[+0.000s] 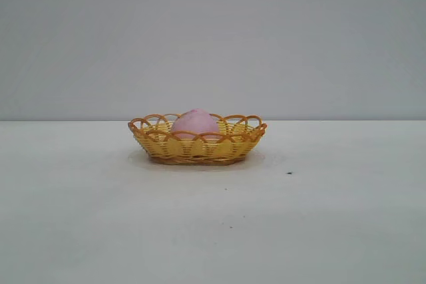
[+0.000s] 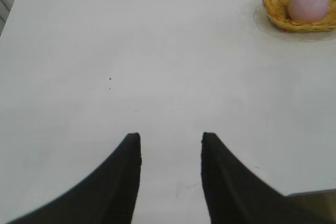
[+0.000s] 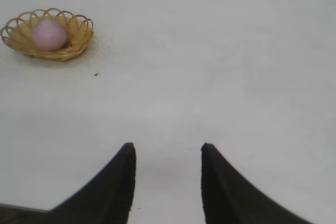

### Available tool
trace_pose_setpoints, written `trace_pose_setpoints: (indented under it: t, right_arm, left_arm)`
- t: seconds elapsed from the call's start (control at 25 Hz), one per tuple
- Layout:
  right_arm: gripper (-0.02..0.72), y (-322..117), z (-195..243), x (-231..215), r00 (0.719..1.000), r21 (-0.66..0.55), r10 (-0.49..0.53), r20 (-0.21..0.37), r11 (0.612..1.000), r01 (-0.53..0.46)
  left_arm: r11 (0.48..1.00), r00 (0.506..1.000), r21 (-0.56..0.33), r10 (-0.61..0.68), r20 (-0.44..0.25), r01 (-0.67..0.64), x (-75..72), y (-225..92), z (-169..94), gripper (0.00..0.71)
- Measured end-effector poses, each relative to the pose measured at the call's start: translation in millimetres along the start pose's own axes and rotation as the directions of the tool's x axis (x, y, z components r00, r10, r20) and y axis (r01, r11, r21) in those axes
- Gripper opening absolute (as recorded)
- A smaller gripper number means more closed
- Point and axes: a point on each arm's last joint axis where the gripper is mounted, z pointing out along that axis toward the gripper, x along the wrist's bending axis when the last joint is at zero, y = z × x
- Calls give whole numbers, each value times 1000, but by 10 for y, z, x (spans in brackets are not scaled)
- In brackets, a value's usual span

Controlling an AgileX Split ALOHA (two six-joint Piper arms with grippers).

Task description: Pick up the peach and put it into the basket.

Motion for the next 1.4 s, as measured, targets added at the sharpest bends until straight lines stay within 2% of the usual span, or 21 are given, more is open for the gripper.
trace_pose_setpoints:
  t: [0.72, 0.96, 1.4]
  right_arm:
    - [251, 0, 0, 0, 1000, 0, 8, 0, 1000, -8]
    - [251, 4, 7, 4, 998, -2, 35, 45, 999, -35]
    - [251, 5, 8, 5, 998, -3, 44, 54, 999, -44]
  left_arm:
    - [1000, 1000, 0, 2, 0, -2, 0, 0, 0, 231]
    - [1000, 1000, 0, -4, -10, 4, -1, 0, 0, 231]
    - [1000, 1000, 0, -4, -10, 4, -1, 0, 0, 231]
